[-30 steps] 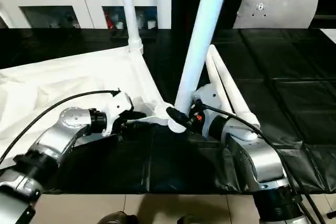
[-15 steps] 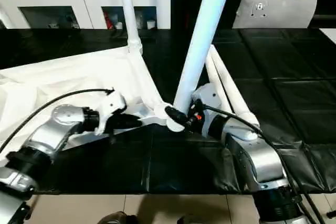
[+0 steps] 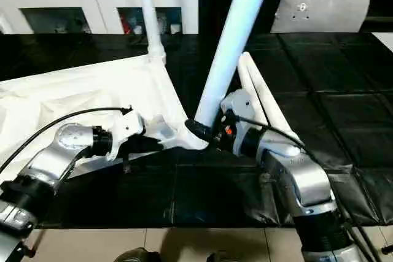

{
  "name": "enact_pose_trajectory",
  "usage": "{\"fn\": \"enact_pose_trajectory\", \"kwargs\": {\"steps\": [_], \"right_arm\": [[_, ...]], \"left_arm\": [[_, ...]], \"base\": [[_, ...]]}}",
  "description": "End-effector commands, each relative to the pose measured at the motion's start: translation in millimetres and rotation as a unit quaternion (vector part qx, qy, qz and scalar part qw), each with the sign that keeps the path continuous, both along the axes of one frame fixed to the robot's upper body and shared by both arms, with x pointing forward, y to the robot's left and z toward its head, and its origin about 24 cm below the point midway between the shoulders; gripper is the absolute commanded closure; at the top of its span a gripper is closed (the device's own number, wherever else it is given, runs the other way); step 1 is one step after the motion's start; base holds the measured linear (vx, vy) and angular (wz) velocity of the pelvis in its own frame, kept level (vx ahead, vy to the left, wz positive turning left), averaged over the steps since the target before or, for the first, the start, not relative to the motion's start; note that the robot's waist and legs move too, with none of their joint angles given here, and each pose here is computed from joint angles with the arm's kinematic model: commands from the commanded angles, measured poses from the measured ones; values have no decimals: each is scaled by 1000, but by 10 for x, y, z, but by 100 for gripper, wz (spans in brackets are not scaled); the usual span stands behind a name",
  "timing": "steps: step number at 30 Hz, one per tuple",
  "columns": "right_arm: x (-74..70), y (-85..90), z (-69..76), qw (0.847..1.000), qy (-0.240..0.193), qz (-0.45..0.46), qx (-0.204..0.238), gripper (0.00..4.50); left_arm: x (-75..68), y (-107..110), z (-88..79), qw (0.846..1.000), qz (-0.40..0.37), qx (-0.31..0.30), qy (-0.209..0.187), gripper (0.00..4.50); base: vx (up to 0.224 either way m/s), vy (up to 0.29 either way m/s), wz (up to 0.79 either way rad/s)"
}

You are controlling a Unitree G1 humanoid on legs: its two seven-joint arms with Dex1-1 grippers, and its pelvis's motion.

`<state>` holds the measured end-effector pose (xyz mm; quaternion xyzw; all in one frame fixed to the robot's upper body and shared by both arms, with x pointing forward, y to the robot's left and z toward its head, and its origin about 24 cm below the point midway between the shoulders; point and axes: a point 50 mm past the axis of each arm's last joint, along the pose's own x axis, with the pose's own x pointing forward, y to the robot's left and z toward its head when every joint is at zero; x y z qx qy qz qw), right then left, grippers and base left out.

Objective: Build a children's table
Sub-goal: Insert table leg to table base

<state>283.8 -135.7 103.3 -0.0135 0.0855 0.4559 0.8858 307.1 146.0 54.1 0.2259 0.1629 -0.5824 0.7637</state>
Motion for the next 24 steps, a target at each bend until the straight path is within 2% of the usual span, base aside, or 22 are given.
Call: {"fn": "enact_pose_trajectory", "kwargs": {"steps": [1,7,24], "right_arm": [[21,11,36,1000,-1,10,-9,260],[-8,30,-112,997,49,30,-43,260],[25,91,-189,993,73,58,-65,260]], "left_arm": [[-80,-38,-36,999,-40,11,14,450],[-119,-73,-4,997,-71,6,9,450],[-177,-162,42,992,-125,7,8,450]], "base": [[0,0,0],[0,0,0],[0,0,0]]}}
